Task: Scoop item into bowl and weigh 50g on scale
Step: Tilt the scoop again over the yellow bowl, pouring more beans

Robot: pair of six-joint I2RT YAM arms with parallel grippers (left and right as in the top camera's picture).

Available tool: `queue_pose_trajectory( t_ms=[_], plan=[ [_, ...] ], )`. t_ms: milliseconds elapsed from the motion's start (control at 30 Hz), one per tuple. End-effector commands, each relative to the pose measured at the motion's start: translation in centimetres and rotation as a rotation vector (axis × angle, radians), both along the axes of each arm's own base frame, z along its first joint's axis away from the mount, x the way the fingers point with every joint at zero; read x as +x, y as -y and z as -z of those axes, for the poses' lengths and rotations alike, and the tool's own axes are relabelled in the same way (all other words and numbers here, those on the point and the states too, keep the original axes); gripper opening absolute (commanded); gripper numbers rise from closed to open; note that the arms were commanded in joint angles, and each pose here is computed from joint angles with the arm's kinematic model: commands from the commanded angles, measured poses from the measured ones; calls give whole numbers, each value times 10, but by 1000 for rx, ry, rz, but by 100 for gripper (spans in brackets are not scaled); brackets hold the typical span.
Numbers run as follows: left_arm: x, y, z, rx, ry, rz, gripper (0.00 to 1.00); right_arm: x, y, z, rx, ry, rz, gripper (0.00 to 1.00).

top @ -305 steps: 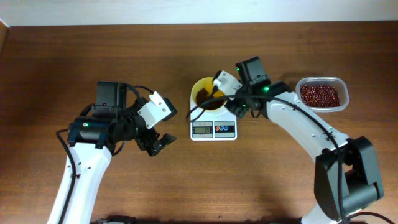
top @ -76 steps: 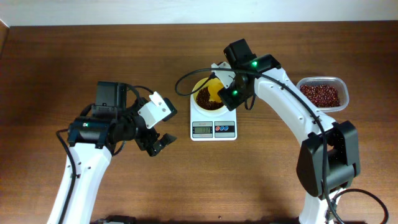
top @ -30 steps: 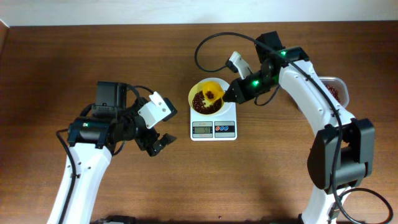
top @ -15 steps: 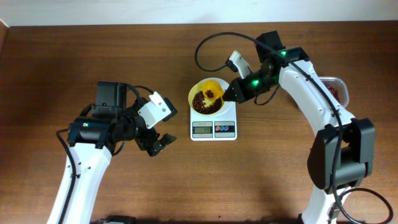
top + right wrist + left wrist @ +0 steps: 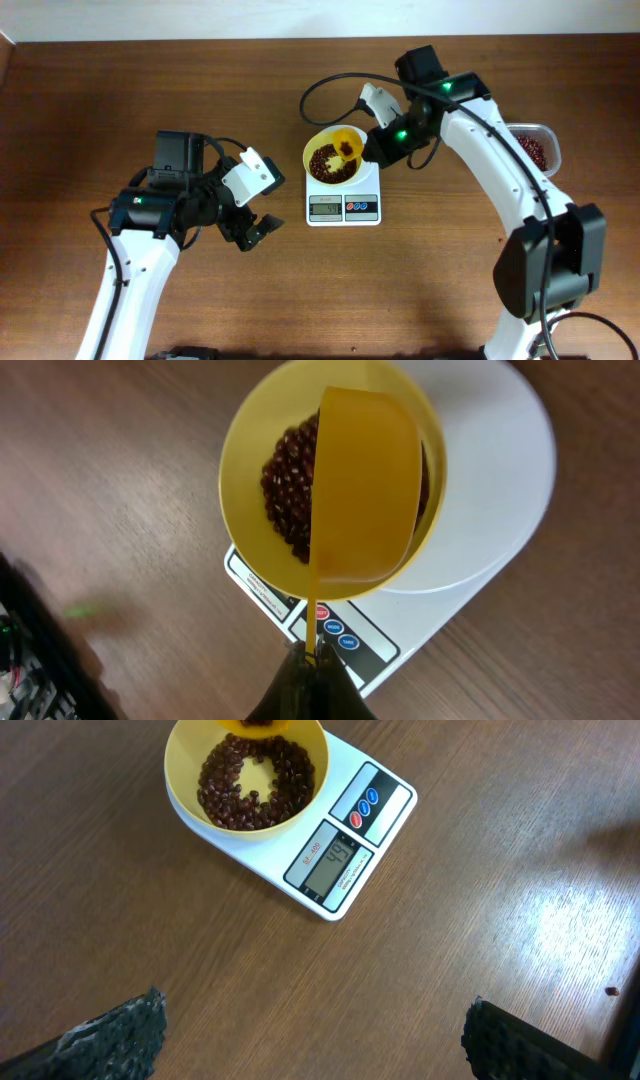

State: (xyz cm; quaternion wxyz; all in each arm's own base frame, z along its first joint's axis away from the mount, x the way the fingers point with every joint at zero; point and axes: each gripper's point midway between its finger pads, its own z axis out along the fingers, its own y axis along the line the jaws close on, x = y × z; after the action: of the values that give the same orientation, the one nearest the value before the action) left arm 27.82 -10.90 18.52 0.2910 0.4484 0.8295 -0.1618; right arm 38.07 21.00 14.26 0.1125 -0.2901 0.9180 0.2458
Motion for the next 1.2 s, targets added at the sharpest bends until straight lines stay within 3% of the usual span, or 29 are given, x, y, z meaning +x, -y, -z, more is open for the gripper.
queue_pose_trajectory(
  t_ms=[0,267,333,467,533,600,667,767,833,933,1100,1167],
  plan=[
    [0,-1,1,2,4,6,99,4,-1,-32,25,82,3,4],
    [0,-1,1,2,4,6,99,2,-9,-45,38,113,-15,4],
    [0,-1,1,2,3,6,99,1,-5,-28,-71,119,-14,4],
    [0,-1,1,2,4,6,99,-7,-20,-46,-3,128,-48,4],
    [0,-1,1,2,3,6,99,-6,-10,-27,-100,116,-33,4],
    [0,-1,1,2,3,6,99,-11,-25,-44,-1,112,-62,4],
    [0,-1,1,2,3,6,99,-6,-10,-24,-126,122,-35,4],
    [0,-1,1,2,4,6,99,-14,-26,-36,-22,93,-65,4],
    [0,-1,1,2,4,6,99,-10,-18,-29,-78,106,-53,4],
    [0,-1,1,2,4,6,99,-13,-27,-38,-18,94,-63,4],
    [0,-1,1,2,4,6,99,-6,-11,-25,-155,121,-24,4],
    [0,-1,1,2,4,6,99,-11,-26,-44,-40,112,-45,4]
  ],
)
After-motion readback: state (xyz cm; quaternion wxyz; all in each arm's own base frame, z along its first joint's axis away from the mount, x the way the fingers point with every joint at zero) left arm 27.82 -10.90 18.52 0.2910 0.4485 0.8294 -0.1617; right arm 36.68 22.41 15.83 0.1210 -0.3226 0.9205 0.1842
